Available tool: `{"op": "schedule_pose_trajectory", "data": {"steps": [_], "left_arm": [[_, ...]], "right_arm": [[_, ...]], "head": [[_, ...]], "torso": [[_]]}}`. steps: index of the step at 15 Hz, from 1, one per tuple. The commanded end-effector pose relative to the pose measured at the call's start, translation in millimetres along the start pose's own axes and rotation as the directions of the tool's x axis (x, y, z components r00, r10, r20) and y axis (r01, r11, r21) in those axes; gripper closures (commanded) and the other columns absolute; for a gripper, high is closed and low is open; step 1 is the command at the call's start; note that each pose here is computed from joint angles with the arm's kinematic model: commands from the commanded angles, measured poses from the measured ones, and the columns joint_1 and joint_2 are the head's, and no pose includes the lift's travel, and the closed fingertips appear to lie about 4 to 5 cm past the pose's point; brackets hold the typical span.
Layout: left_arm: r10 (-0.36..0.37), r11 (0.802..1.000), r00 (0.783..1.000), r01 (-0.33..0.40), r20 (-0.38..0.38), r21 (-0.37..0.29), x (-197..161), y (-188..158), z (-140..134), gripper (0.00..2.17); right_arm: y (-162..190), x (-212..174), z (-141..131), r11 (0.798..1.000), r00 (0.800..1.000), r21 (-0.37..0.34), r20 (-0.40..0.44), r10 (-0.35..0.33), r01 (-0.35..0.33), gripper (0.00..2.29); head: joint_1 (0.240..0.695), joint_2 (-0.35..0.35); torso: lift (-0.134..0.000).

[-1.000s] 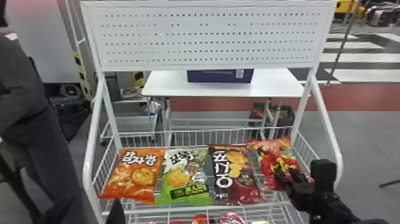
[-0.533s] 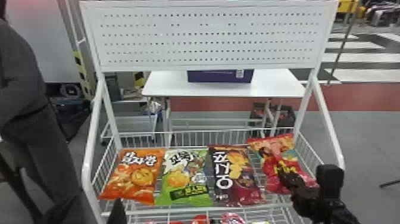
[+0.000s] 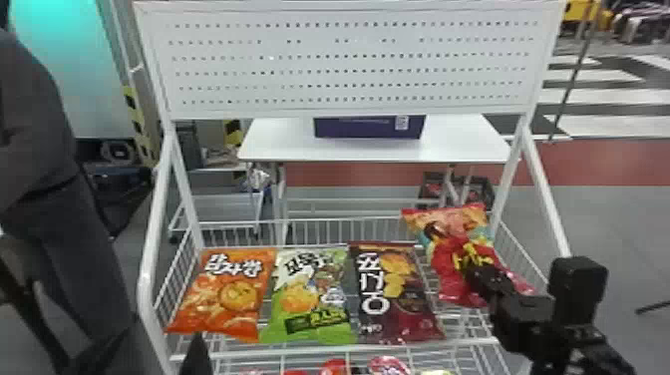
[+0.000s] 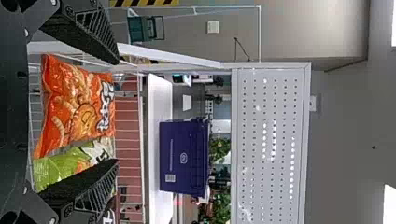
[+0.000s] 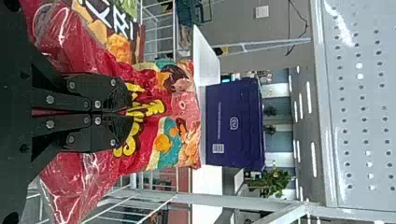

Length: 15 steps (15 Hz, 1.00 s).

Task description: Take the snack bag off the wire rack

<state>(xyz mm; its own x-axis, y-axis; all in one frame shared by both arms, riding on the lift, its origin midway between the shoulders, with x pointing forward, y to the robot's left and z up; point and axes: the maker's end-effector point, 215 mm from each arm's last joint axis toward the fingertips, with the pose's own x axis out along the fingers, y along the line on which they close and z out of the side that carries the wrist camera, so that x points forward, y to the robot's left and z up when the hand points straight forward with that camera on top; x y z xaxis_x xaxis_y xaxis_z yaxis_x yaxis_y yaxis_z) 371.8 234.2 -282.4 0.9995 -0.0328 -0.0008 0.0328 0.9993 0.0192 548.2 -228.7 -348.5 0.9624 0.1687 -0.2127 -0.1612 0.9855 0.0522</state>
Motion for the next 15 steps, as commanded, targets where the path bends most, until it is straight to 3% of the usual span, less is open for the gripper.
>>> {"op": "schedule_pose_trajectory", "data": {"steps": [1,5,10,15], "left_arm": [[-0.003,1.000,1.000,0.003,0.005,0.000,-2,-1,3,0.14],[-0.004,1.000,1.000,0.004,0.009,-0.002,-5,-2,5,0.14],[-0.002,1.000,0.999,0.002,0.034,-0.007,-8,-1,13,0.14],[-0.003,1.000,0.999,0.004,0.038,-0.007,-9,-1,15,0.14]], "right_arm": [[3,-5,-1,1.000,1.000,0.001,-0.007,0.006,-0.006,1.93],[18,-24,20,0.999,0.999,0.032,0.036,0.037,-0.038,1.93],[38,-81,45,0.996,0.988,0.020,0.131,0.079,-0.083,1.93],[14,-141,43,0.999,0.984,0.032,0.179,0.020,-0.026,1.93]], "head": [[0.499,0.000],[0.499,0.000],[0.499,0.000],[0.499,0.000]], "torso": [[0.000],[0.000],[0.000],[0.000]]}}
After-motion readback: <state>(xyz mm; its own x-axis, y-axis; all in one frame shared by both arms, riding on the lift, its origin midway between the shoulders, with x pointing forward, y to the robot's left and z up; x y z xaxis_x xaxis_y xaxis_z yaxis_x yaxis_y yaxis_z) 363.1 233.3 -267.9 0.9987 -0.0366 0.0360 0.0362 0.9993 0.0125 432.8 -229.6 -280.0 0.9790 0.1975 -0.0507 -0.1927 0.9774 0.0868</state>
